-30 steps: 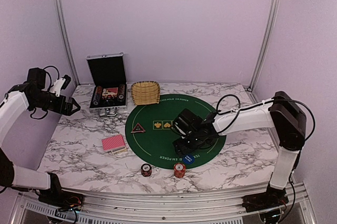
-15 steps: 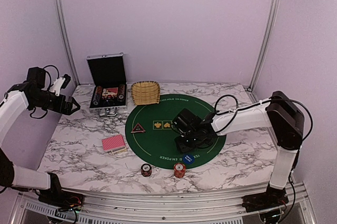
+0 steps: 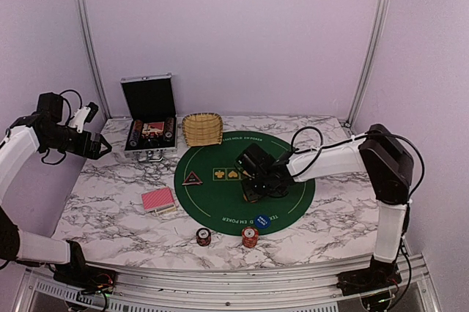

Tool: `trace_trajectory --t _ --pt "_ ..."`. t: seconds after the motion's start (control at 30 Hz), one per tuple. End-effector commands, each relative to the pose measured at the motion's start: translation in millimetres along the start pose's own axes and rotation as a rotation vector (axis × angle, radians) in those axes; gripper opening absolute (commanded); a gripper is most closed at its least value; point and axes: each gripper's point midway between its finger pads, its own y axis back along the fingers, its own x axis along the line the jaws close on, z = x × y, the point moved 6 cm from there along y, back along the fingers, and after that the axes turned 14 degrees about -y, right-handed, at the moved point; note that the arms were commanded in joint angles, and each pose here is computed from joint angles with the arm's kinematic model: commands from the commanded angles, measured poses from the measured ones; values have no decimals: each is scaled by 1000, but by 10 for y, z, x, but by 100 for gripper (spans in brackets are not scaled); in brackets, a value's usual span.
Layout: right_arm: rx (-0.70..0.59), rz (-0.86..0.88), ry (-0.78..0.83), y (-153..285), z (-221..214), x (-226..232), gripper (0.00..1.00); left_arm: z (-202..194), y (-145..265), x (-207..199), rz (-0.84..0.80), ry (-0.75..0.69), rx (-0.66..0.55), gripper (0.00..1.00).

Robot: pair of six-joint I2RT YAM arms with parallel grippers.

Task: Distribute texas hold em gaming equipment

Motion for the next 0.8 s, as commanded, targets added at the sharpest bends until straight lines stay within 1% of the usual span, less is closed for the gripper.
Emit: trace_trajectory --t 0.0,0.07,0.1,0.17,0.23,0.57,0.77 --pt "16 -42 -8 -176 76 -130 42 50 95 -28 -9 -12 -11 99" --pt "31 -28 -26 -228 121 -166 43 51 103 -30 -8 -17 -11 99" --pt "37 -15 -32 -230 142 -167 46 51 107 -32 -8 -18 -11 99" --pt "33 15 -32 -184 174 -138 59 44 115 -39 -8 -26 -9 99" --pt "27 41 -36 -115 195 -116 65 40 122 -43 -7 -33 -8 99" --pt "12 120 -38 300 48 -57 70 60 113 -22 -4 -37 -5 99" --pt "53 125 -30 269 -122 -31 72 96 145 -21 -2 -35 -16 99"
